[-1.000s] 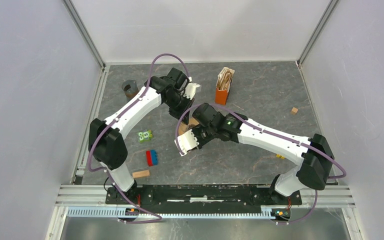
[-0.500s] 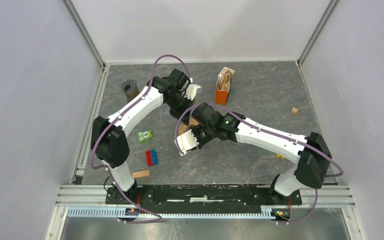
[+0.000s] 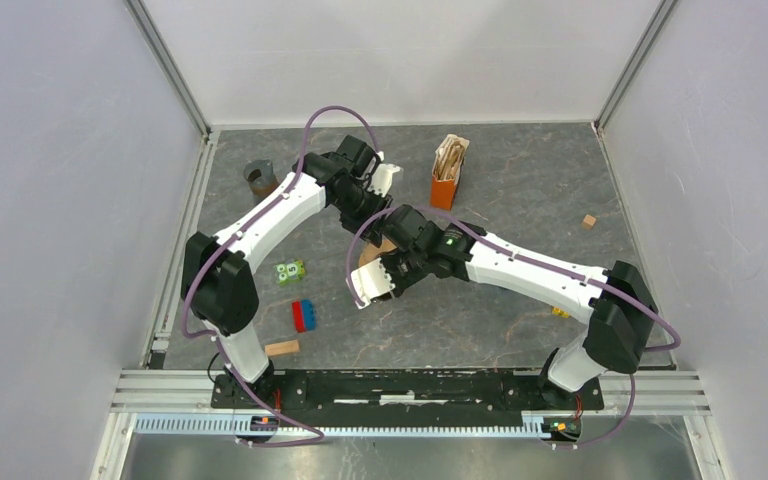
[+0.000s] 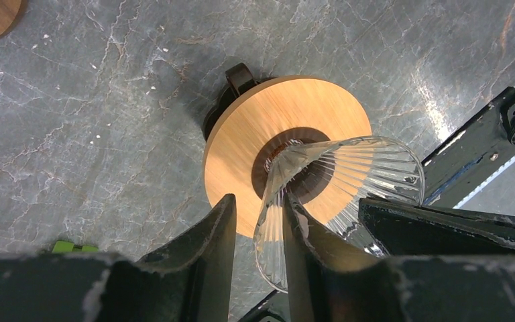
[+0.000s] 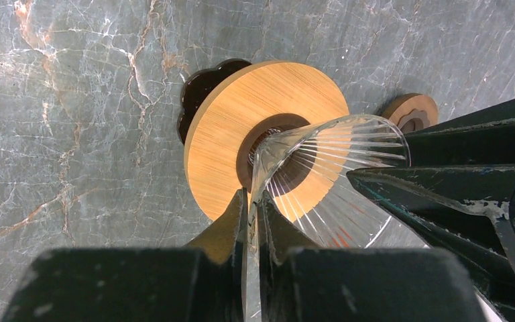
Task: Place the coffee filter in the dripper
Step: Place the coffee dripper in the dripper holder.
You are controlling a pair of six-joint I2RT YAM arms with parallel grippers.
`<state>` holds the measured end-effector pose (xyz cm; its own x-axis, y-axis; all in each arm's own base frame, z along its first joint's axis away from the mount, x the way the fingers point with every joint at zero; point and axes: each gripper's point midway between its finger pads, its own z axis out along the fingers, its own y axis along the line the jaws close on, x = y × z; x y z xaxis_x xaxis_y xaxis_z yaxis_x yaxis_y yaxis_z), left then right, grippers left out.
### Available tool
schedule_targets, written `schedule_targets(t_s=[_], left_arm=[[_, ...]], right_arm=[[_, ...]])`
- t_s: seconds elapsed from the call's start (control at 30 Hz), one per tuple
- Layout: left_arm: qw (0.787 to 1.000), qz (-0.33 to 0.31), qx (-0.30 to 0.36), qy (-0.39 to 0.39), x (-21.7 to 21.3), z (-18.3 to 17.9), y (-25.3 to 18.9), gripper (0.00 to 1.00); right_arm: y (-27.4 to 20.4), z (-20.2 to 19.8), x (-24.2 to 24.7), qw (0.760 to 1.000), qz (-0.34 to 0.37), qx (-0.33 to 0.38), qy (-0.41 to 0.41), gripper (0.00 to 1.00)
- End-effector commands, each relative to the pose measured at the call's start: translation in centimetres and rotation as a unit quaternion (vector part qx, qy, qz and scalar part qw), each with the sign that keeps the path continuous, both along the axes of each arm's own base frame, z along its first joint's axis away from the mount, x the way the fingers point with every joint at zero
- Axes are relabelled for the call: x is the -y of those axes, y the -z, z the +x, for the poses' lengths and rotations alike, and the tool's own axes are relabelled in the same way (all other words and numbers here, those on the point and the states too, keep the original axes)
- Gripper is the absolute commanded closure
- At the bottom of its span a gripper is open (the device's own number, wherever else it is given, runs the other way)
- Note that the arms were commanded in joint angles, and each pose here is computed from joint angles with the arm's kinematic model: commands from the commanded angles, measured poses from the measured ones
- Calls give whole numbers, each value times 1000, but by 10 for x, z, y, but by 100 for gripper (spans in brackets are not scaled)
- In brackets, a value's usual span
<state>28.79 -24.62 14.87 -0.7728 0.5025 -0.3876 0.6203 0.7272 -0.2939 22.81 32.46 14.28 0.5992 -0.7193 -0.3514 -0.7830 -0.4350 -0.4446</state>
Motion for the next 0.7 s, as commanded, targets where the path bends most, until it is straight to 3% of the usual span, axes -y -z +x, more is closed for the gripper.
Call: schedule_targets(t_s=[0.0,0.23,0.4,0.67], left_arm=[[999,-11,38,3,2,11,-16,62],[999,-7,34,6,0,9,-12,77],[1000,-9,24,6,1,7,-5,98],[1000,-9,19,4,-1,1,10,98]], right_arm=[[7,-7,8,1000,-20,-24,2,100],[12,-10,9,999,-21,-31,4,100],[21,-11,11,999,-29,-38,4,100],[30,-15,13,998,-32,-45,4,100]])
